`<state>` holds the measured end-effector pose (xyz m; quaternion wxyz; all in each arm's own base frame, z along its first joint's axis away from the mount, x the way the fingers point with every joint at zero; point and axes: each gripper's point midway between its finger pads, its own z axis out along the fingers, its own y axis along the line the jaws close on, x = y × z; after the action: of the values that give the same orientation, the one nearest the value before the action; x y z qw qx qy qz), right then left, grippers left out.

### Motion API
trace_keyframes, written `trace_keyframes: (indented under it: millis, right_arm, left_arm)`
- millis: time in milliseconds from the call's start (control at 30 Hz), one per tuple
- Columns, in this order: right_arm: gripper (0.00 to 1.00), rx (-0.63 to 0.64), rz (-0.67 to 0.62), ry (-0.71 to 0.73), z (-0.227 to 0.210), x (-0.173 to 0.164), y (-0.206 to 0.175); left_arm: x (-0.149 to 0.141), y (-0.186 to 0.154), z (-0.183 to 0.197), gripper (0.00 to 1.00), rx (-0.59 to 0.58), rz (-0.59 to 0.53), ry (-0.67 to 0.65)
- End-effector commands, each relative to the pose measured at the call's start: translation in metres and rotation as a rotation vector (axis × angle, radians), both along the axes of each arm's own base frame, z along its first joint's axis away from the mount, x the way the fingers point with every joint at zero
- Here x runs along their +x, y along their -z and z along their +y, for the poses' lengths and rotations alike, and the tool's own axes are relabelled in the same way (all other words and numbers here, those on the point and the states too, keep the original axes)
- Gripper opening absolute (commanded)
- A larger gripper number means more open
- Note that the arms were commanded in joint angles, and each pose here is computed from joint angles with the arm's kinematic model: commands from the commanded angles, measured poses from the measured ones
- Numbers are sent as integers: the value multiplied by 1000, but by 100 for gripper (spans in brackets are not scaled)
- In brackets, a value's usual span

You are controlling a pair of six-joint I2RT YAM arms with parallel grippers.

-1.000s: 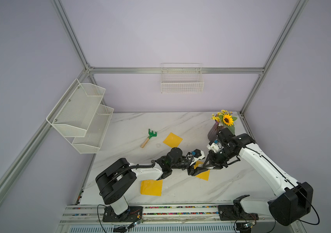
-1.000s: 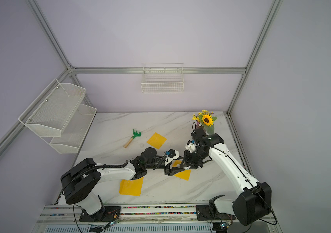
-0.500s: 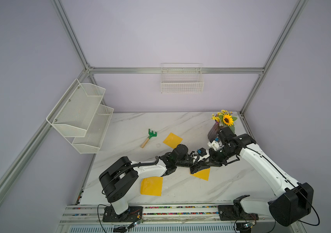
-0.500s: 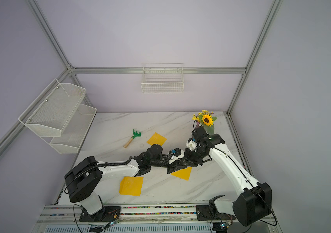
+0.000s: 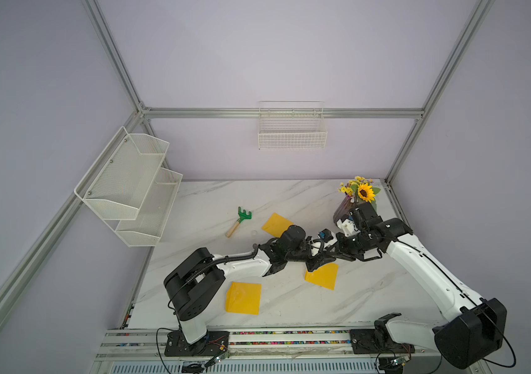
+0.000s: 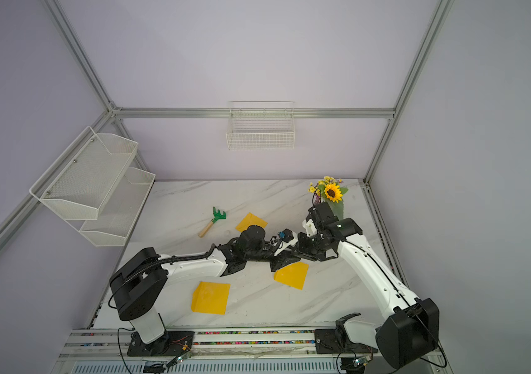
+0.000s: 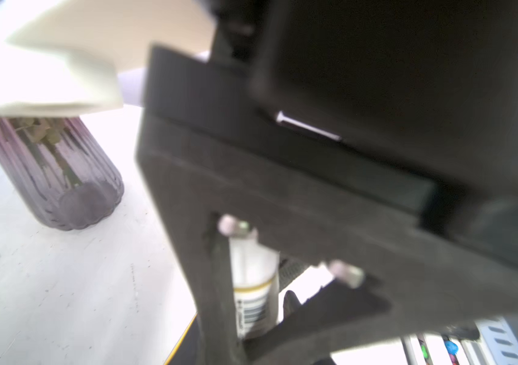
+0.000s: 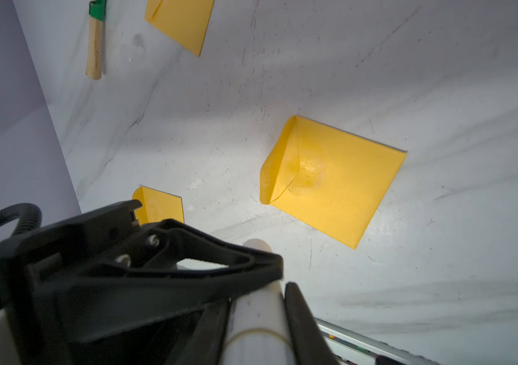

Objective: Seal the envelope with a glue stick
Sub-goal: Adjust the glue stick.

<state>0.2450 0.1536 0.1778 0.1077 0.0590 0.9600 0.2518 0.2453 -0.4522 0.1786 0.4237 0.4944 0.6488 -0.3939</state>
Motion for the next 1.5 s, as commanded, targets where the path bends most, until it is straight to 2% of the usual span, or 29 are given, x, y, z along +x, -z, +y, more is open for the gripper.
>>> trace_keyframes:
  millis: [0, 233, 433, 567, 633, 700, 867, 933, 1067, 1233, 1467]
  right_arm:
    - [4, 22, -170, -74, 19, 12, -9]
    - [13, 78, -253, -54, 24, 18, -16]
    - [20, 69, -237, -57, 24, 17, -5]
    - [14, 82, -241, -59, 26, 16, -3]
    - [0, 85, -241, -59, 26, 16, -3]
    - [0, 65, -249, -48, 22, 17, -1]
    - [0, -8, -240, -35, 11, 16, 6]
    - [0, -35, -230, -29, 7, 15, 8]
    - [0, -100, -230, -22, -1, 14, 15]
    - [0, -154, -229, -18, -6, 16, 21]
    - [0, -167, -223, -27, -3, 18, 27]
  left_arm:
    - [14, -17, -11, 5, -56, 97, -103]
    - [16, -16, -14, 2, -65, 118, -113]
    - [17, -17, -14, 0, -64, 118, -116]
    - [18, -16, -14, 0, -55, 121, -121]
    - [17, -18, -15, 0, -64, 123, -117]
    - [18, -19, -15, 0, -55, 122, -119]
    - [25, -29, 4, 35, -42, 83, -216]
    - [26, -28, 14, 41, -22, 88, -254]
    - [21, -15, 34, 43, 8, 140, -318]
    - [13, 8, 56, 47, 28, 264, -409]
    - [0, 62, 75, 46, 126, 429, -483]
